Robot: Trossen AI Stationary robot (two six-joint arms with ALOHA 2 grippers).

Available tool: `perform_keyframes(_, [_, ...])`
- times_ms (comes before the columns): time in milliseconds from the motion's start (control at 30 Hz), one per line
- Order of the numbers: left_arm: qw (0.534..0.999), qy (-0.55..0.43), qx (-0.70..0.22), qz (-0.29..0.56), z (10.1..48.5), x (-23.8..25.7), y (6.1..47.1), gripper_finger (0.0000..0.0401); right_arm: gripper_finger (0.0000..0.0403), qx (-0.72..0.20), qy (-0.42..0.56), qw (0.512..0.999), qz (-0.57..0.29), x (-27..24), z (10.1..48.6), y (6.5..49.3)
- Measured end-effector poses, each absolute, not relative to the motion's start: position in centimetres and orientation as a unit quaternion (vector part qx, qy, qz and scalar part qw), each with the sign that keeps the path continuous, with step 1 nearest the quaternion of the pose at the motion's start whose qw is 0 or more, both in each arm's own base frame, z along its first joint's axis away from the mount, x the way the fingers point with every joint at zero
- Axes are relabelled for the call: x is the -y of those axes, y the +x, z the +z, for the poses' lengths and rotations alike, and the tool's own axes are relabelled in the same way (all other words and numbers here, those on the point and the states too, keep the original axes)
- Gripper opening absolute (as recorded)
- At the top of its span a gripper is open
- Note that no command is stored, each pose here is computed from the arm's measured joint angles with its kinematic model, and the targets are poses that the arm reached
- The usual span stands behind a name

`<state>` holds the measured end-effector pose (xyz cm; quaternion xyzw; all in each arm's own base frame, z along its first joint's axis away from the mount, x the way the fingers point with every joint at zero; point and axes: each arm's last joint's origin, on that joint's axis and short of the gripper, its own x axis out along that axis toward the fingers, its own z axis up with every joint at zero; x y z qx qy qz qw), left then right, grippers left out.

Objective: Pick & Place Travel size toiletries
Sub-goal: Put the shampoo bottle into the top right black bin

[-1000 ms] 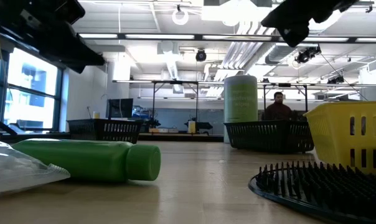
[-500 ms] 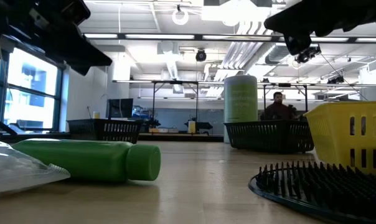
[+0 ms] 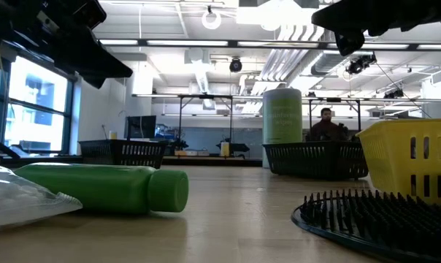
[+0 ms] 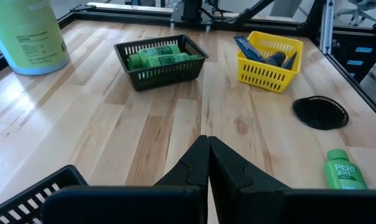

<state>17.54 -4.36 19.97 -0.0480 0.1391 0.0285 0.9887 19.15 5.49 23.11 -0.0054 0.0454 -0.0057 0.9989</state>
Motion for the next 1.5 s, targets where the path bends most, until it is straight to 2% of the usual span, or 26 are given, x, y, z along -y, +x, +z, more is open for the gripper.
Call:
perform_keyframes(400, [0.991, -0.065, -0.115, 0.028, 20.5, 4.4, 17.7, 0.0, 0.0004, -0.059, -0.02, 0.998, -0.005, -5.2, 23.3, 18.3])
perform_keyframes(700, [0.985, -0.146, -0.092, -0.006, 21.0, 4.7, 17.8, 0.0, 0.0004, -0.055, -0.006, 0.998, -0.005, -4.8, 24.0, 17.2])
perform_keyframes(1100, [0.992, -0.031, -0.125, 0.013, 22.0, 7.4, 21.7, 0.0, 0.0004, -0.046, -0.01, 0.999, -0.008, -4.8, 24.2, 17.1])
perform_keyframes(1200, [0.987, -0.028, -0.155, 0.018, 22.1, 8.2, 23.3, 0.0, 0.0004, -0.046, -0.009, 0.999, -0.007, -4.8, 24.2, 17.1])
perform_keyframes(1500, [0.918, 0.001, -0.393, 0.048, 21.9, 11.7, 26.2, 0.0, 0.0004, -0.046, -0.014, 0.999, -0.007, -4.8, 24.2, 17.1])
